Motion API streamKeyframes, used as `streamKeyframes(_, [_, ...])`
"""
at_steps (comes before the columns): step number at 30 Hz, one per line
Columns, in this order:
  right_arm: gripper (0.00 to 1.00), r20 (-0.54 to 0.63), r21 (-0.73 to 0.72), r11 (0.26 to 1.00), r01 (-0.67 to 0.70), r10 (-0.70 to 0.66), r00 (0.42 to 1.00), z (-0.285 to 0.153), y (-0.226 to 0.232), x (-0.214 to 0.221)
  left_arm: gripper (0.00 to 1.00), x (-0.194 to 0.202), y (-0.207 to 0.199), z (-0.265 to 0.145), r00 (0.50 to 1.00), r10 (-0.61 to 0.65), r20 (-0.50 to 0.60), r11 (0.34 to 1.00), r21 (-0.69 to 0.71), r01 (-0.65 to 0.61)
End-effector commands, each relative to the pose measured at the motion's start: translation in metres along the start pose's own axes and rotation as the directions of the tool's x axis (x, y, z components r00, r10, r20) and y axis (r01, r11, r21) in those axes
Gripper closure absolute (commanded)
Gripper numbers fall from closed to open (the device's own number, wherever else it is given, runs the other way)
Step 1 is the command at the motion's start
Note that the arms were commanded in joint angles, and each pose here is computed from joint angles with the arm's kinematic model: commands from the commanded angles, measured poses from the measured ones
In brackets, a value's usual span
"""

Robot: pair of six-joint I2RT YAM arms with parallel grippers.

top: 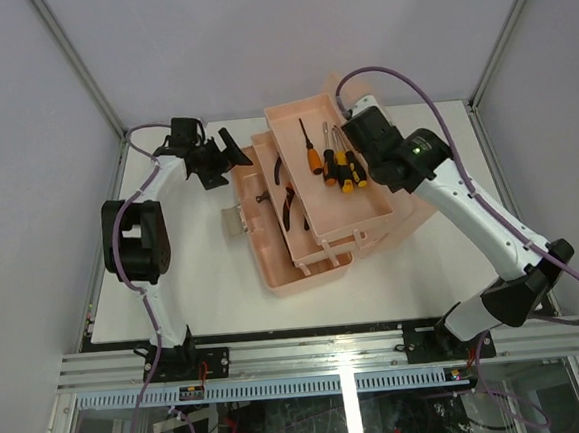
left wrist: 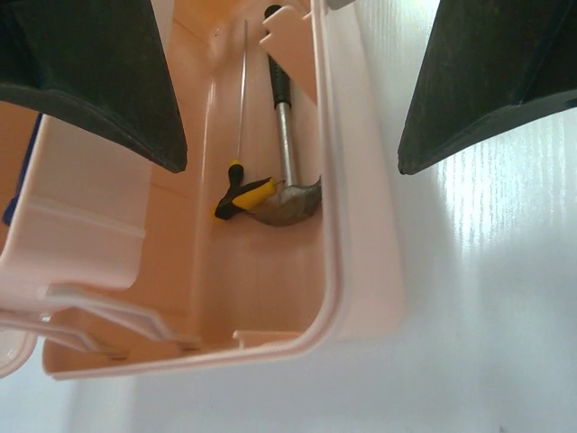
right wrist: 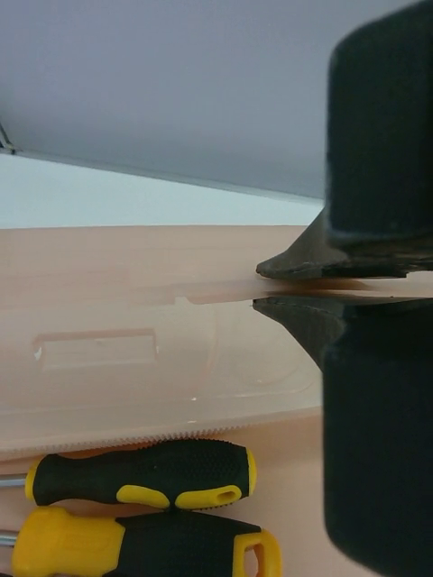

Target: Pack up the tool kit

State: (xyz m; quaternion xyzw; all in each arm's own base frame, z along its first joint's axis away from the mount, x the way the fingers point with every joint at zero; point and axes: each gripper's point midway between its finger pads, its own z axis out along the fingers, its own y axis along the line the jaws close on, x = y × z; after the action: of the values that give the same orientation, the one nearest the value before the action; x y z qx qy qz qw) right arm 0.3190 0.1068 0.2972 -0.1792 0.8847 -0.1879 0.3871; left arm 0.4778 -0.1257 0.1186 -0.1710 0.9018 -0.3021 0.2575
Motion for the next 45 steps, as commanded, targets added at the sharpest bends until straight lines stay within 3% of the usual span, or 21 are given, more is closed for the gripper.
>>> streamKeyframes(1, [1.0, 0.241, -0.054, 0.994, -0.094, 0.105, 0.965, -0.027, 0.041, -0.066, 0.0, -0.026, -0.001, -0.007, 0.998, -0.047, 0.048, 0.996, 0.076, 0.044])
streamKeyframes(8, [1.0, 0.308, 0.12, 0.993, -0.002, -0.035, 0.951, -0.043, 0.082, -0.07, 0.0, -0.024, 0.018, -0.006, 0.995, -0.091, 0.036, 0.993, 0.08, 0.088])
streamKeyframes(14, [1.0, 0.311, 0.291, 0.946, 0.14, -0.232, 0.922, -0.052, 0.124, -0.075, 0.0, -0.021, 0.033, -0.001, 0.988, -0.153, 0.03, 0.985, 0.089, 0.15])
streamKeyframes(20, [1.0, 0.303, 0.304, 0.929, 0.21, -0.303, 0.903, -0.047, 0.163, -0.068, 0.0, -0.069, 0.055, -0.02, 0.953, -0.279, 0.117, 0.953, 0.152, 0.261])
streamKeyframes(25, [1.0, 0.3, 0.295, 0.925, 0.242, -0.33, 0.895, -0.042, 0.189, -0.062, 0.0, -0.105, 0.059, -0.048, 0.931, -0.32, 0.178, 0.933, 0.228, 0.277])
streamKeyframes(32, [1.0, 0.339, 0.21, 0.949, 0.236, -0.298, 0.893, -0.047, 0.222, -0.069, 0.0, -0.125, 0.064, -0.075, 0.907, -0.355, 0.226, 0.913, 0.291, 0.285])
streamKeyframes(38, [0.98, 0.402, 0.035, 0.973, 0.228, -0.222, 0.888, -0.065, 0.268, -0.077, 0.0, -0.114, 0.071, -0.077, 0.907, -0.356, 0.223, 0.914, 0.283, 0.29])
streamKeyframes(45, [0.94, 0.482, -0.184, 0.951, 0.25, -0.134, 0.866, -0.099, 0.33, -0.078, 0.0, -0.116, 0.074, -0.078, 0.905, -0.359, 0.228, 0.914, 0.285, 0.29])
